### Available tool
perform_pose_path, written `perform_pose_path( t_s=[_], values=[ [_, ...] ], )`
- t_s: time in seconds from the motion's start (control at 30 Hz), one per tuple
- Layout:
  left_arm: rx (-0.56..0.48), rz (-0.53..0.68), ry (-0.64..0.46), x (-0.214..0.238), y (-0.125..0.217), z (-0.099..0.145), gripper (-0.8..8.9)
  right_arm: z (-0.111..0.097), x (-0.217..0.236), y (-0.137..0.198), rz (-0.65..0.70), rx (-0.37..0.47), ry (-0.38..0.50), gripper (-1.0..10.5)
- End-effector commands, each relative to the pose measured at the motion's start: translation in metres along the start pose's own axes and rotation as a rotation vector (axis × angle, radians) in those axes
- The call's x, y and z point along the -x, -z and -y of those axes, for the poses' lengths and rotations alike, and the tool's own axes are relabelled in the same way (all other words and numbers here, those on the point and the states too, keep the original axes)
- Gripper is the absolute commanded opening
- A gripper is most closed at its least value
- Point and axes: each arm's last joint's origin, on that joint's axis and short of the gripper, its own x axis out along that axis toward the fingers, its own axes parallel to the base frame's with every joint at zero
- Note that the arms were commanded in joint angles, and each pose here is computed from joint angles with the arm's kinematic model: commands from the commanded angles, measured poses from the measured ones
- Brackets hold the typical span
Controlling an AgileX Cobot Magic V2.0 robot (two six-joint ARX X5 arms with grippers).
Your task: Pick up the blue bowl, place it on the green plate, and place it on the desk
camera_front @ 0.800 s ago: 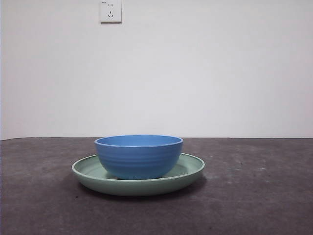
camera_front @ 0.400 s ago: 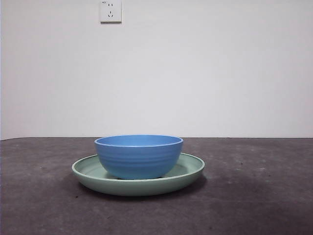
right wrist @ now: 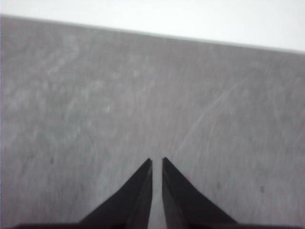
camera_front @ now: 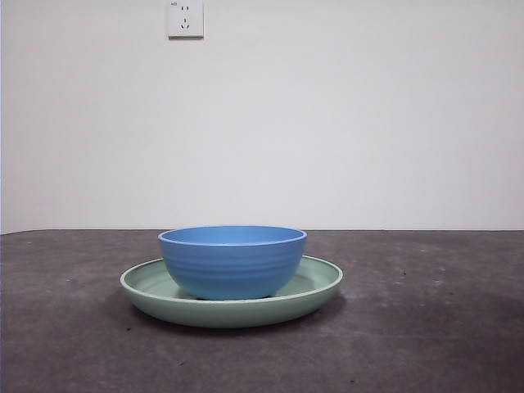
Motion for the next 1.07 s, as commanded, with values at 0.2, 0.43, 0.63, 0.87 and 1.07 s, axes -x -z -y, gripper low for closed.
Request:
perform_pose_path(
  t_s=[0.2,0.43,0.63,0.87,1.07],
  values=[
    [0.000,-0.028,-0.002,-0.0020,0.0074,-0.0005,0.27,0.0001,-0.0011,-0.0015,0.049,-0.004,0.002,0.3],
    [0.000,-0.028,-0.002,-0.0020,0.0074,-0.0005,0.27,0.0001,-0.0011,-0.0017,0.052,-0.003,0.003,0.3],
    [0.000,-0.028,-0.002,-0.0020,0.0074,-0.0005,0.27,0.0001,-0.0011,-0.0017,0.052,-0.003,0.002,0.3],
    [0.000,-0.028,-0.002,-0.0020,0.0074,-0.0005,0.27,0.0001,-0.0010,-0.0020,0.052,-0.003,0.003,0.3],
    [0.000,-0.028,-0.002,-0.0020,0.0074,-0.0005,0.27,0.0001,-0.0010,-0.0020,0.052,-0.003,0.002,0.3]
  ],
)
